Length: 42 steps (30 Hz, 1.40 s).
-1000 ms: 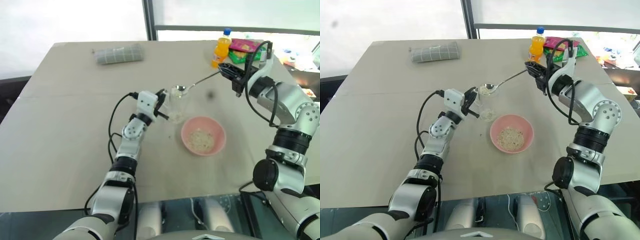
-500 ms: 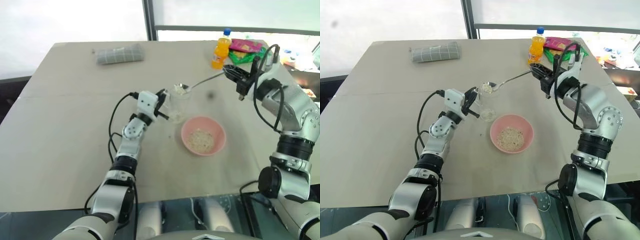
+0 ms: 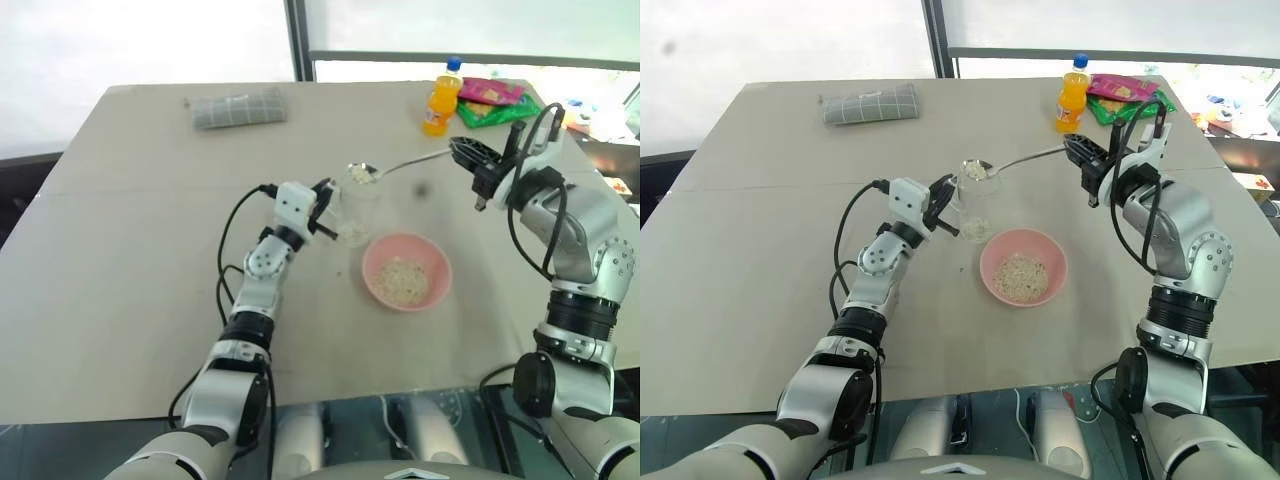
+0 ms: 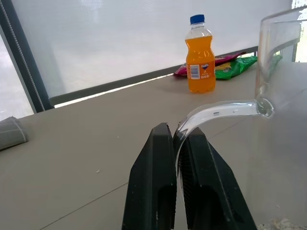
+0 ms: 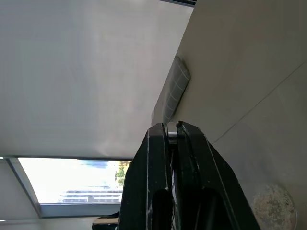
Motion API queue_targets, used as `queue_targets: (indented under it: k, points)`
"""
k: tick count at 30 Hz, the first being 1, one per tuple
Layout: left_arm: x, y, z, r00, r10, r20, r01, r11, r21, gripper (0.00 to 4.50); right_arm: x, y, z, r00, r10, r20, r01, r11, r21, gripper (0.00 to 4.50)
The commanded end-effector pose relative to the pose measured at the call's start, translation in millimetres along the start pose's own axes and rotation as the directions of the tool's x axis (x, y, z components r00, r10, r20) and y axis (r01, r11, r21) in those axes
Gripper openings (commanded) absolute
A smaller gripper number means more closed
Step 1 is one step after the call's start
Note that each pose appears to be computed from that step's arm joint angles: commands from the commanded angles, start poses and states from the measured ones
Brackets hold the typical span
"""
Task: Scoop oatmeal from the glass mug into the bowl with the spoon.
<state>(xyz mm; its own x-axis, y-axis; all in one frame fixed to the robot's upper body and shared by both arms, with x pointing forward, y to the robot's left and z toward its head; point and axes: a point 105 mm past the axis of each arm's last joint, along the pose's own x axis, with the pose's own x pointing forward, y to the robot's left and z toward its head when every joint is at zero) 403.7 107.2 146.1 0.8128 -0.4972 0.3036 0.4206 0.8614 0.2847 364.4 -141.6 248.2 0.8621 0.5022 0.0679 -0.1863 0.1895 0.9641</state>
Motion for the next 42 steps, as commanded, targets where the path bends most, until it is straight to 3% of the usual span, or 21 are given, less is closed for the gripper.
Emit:
queue_targets:
  k: [1, 20, 30, 34, 42]
  points:
    - [4.4, 2.3, 10.6, 0.999, -0.008, 0.042, 0.007, 1.0, 0.023, 0.03, -11.0, 14.1, 1.7, 0.997, 0.083, 0.003, -0.083, 0.996, -0.02, 0.0]
    - [2.6, 7.6, 7.3, 1.0, -0.013, 0.027, 0.012, 0.999, 0.037, 0.03, -49.1, -8.9, 8.9, 0.992, 0.124, -0.007, -0.124, 0.988, -0.094, 0.0]
    - [2.2, 4.0, 2.9, 1.0, -0.027, 0.014, 0.026, 0.999, 0.031, 0.03, -71.6, -30.9, 1.5, 0.997, 0.066, -0.035, -0.071, 0.984, -0.165, 0.0]
    - [1.8, 3.8, 1.8, 1.0, -0.03, 0.011, 0.029, 0.999, 0.03, 0.03, -72.6, -23.4, 2.7, 0.998, 0.024, -0.051, -0.036, 0.965, -0.259, 0.0]
    - [1.9, 2.6, 1.2, 0.999, -0.031, 0.01, 0.031, 0.999, 0.028, 0.03, -70.6, -4.9, -16.6, 0.974, -0.067, -0.219, -0.056, 0.858, -0.511, 0.0]
